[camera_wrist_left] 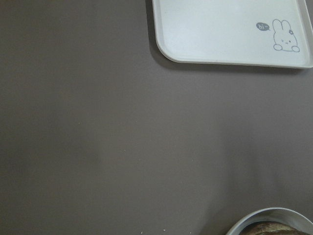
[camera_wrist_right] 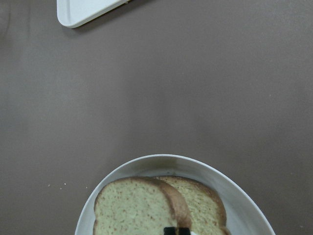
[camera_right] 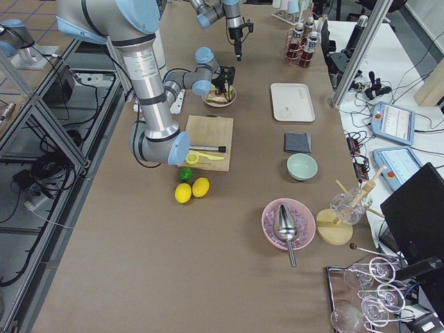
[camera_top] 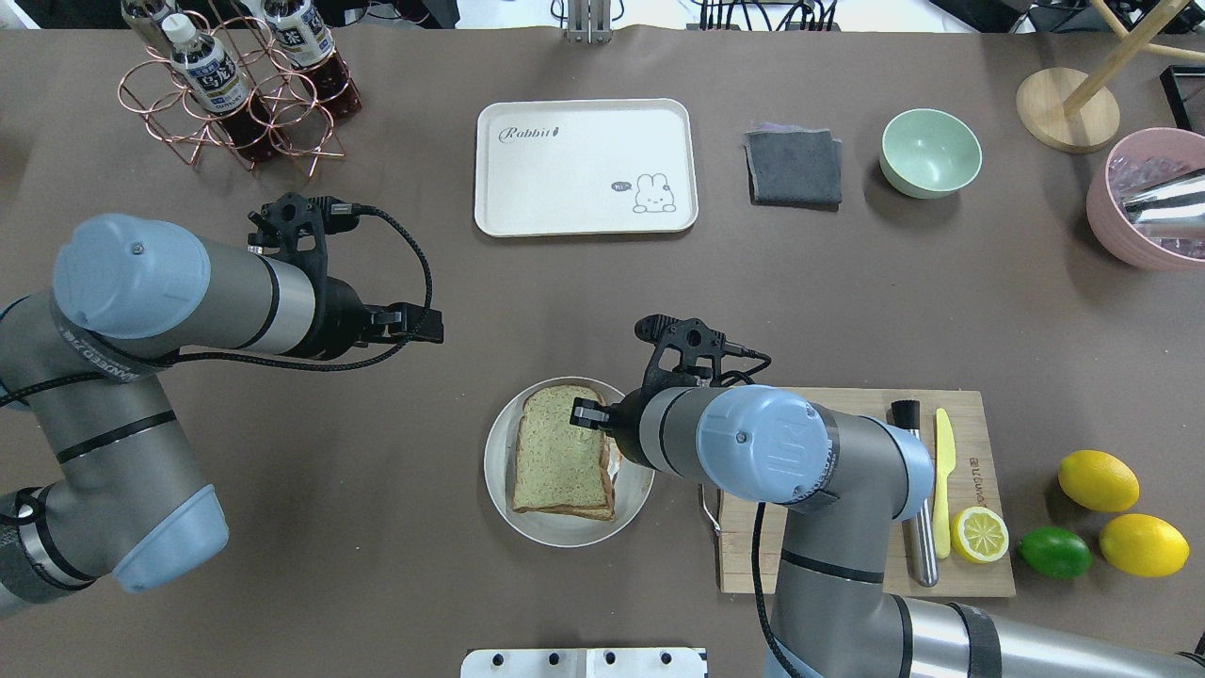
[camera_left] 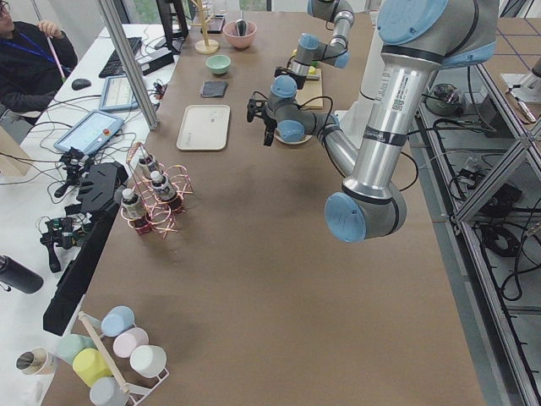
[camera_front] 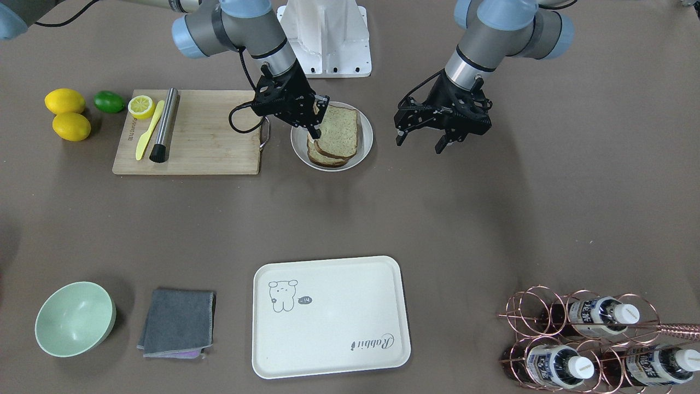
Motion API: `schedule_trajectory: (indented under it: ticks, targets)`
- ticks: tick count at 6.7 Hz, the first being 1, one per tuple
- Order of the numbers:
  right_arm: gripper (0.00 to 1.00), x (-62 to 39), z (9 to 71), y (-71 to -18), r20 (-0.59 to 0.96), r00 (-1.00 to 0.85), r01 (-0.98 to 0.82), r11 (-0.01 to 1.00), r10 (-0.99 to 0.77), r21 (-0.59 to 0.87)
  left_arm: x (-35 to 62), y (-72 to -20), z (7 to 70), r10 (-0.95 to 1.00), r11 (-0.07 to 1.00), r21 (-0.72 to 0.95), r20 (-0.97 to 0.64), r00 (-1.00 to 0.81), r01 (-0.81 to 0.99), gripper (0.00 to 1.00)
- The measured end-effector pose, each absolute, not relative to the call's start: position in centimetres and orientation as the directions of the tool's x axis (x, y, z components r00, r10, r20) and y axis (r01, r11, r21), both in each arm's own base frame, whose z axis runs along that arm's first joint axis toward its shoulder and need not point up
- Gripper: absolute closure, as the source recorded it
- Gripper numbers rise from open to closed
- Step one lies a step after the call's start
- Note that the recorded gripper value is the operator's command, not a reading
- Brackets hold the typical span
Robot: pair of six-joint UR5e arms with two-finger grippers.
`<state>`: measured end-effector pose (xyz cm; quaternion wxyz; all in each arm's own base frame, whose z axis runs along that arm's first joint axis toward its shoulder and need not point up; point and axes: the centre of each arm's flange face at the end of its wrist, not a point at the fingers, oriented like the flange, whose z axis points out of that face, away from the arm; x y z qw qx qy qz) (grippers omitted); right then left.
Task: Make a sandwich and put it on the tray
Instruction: 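Lower the bread slice onto the egg toast and open the right gripper, then withdraw the right arm away while the left gripper moves toward the plate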
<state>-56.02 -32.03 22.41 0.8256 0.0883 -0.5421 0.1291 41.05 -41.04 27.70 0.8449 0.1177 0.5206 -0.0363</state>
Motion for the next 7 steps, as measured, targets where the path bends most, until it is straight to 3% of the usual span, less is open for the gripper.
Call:
schedule_trajectory:
  ticks: [4,7]
  targets:
    - [0.00,-53.7,23.0,-33.5,0.913,0.401,-0.285,0.957,0.071,0.051,41.4,-40.9,27.7,0.065,0.970,0.162,-0.888,0.455,0.179,0.02]
    - [0.00,-46.5,26.4,-41.2,0.858,0.510,-0.239,0.968,0.064,0.070,42.5,-39.9,27.4,0.077,0.973,0.165,-0.890,0.450,0.160,0.02]
